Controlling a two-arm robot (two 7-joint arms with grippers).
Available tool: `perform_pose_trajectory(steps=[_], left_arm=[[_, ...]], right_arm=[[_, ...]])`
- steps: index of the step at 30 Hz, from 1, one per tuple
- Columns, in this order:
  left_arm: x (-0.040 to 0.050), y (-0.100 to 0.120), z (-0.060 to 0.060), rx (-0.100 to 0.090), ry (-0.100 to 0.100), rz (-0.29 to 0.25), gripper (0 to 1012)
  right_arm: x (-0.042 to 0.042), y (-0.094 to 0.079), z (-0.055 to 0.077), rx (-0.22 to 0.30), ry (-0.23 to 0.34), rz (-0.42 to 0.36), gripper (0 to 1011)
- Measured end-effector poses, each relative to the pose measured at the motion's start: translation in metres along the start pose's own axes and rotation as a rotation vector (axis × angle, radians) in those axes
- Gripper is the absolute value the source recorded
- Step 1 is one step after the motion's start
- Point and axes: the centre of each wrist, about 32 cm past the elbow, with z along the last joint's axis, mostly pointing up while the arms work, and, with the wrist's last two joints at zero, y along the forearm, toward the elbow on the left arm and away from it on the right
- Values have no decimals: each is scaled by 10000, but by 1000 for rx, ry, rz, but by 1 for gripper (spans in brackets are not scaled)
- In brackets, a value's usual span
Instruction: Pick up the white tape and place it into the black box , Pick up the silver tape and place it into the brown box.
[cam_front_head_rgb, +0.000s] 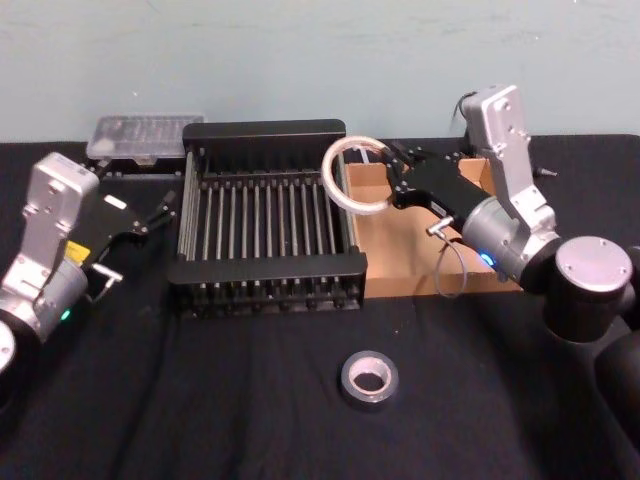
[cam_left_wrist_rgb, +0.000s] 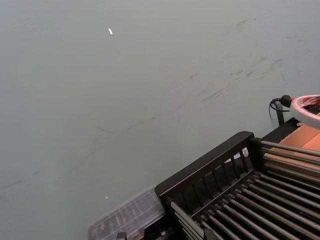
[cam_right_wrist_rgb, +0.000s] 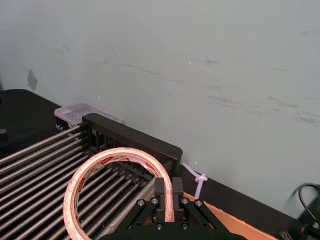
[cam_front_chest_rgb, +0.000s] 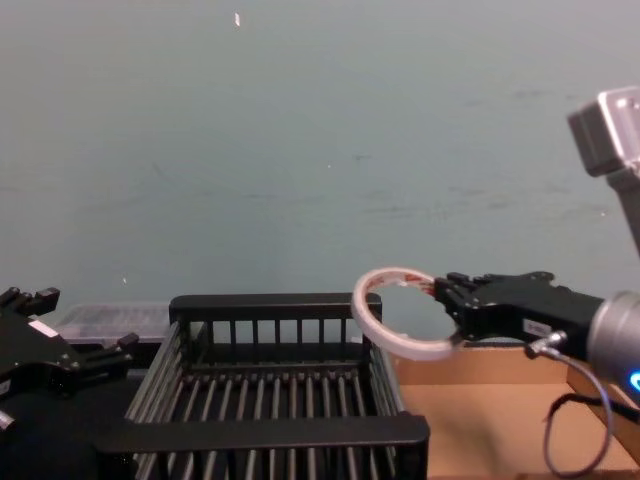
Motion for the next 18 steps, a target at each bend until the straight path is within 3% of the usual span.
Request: perform_pose_trajectory(steps=[18], left_arm=[[0, 0, 0, 0, 0, 0, 1001]], right_arm=[[-141, 348, 15, -11, -31, 38, 94]])
